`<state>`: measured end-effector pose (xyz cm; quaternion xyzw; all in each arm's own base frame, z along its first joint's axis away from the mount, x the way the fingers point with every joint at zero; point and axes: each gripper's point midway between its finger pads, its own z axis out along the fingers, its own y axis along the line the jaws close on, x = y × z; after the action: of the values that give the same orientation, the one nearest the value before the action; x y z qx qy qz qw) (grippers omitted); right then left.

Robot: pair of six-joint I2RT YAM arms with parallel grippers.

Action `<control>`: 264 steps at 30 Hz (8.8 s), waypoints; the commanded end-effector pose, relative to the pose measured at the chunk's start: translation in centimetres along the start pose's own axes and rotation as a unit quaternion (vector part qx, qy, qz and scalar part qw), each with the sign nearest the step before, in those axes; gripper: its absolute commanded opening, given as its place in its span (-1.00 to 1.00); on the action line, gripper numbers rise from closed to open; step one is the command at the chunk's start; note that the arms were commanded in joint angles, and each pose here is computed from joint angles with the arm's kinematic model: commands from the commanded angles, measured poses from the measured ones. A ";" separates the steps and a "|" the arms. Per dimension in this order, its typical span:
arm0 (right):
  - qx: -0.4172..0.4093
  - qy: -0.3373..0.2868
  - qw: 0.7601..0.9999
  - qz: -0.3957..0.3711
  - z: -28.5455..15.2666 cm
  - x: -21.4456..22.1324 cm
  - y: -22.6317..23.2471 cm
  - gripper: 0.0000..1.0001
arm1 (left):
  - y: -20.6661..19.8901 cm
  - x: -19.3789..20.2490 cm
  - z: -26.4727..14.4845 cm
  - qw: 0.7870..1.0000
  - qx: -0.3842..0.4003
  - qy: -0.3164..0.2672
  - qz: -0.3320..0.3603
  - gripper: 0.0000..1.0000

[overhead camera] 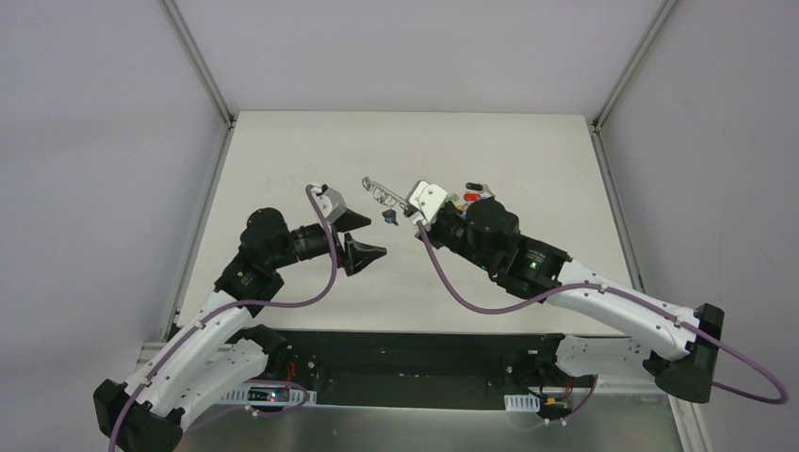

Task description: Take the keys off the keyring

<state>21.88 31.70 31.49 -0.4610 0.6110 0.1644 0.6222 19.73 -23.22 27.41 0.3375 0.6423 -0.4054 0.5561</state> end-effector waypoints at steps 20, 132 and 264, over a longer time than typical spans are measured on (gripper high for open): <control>0.006 -0.089 0.995 0.049 -1.3 -5.4 -1.4 -1.00 | 0.3 -6.0 3.6 0.986 0.042 -0.146 0.066 -0.23; -0.171 -0.266 0.943 0.102 -1.0 -3.1 4.7 -0.55 | -1.1 -4.8 1.6 0.926 -0.013 0.246 0.286 -1.00; -0.165 -0.132 0.955 0.206 -2.1 -0.6 5.1 -0.85 | -3.8 -4.8 1.2 0.954 0.100 0.171 0.227 -1.00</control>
<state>15.59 33.88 29.44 -0.4219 0.5599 0.4599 0.5450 18.31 -24.78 29.77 0.5947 0.6237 -0.2218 0.4563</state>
